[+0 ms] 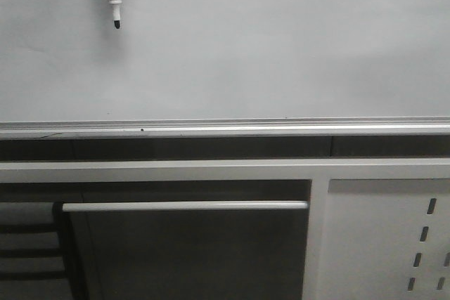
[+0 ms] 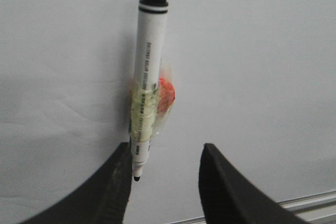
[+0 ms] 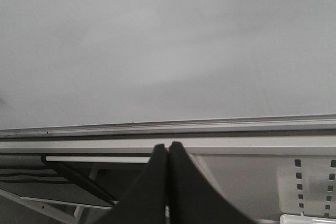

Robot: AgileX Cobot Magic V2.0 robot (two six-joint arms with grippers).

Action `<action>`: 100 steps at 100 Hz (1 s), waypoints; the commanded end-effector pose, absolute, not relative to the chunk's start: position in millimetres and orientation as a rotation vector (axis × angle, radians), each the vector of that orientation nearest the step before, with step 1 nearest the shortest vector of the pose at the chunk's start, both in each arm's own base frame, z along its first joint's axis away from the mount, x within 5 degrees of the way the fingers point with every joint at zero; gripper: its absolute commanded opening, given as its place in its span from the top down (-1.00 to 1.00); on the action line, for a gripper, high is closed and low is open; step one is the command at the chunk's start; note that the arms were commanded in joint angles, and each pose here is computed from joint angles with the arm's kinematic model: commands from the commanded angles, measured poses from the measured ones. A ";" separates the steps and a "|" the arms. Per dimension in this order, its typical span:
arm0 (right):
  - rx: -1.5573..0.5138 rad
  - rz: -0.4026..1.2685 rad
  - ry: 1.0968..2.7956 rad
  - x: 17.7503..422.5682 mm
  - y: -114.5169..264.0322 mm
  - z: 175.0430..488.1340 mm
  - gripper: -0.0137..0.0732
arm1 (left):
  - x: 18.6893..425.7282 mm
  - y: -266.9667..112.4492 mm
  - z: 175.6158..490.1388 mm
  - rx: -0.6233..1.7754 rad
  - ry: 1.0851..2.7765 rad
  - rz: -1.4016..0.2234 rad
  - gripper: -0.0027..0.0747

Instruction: Write number 1 on whiteboard

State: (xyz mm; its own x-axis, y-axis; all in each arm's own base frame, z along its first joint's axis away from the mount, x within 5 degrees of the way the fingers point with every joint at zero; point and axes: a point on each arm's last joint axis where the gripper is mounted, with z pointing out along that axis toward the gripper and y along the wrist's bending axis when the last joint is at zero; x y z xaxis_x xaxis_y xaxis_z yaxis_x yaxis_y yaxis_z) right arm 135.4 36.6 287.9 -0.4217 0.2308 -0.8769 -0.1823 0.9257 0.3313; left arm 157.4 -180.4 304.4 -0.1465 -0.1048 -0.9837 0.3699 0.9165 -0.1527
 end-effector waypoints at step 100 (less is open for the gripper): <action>0.044 0.434 1.882 139.2 34.5 299.9 0.83 | 198.7 -183.1 322.6 0.117 1.568 -0.420 0.43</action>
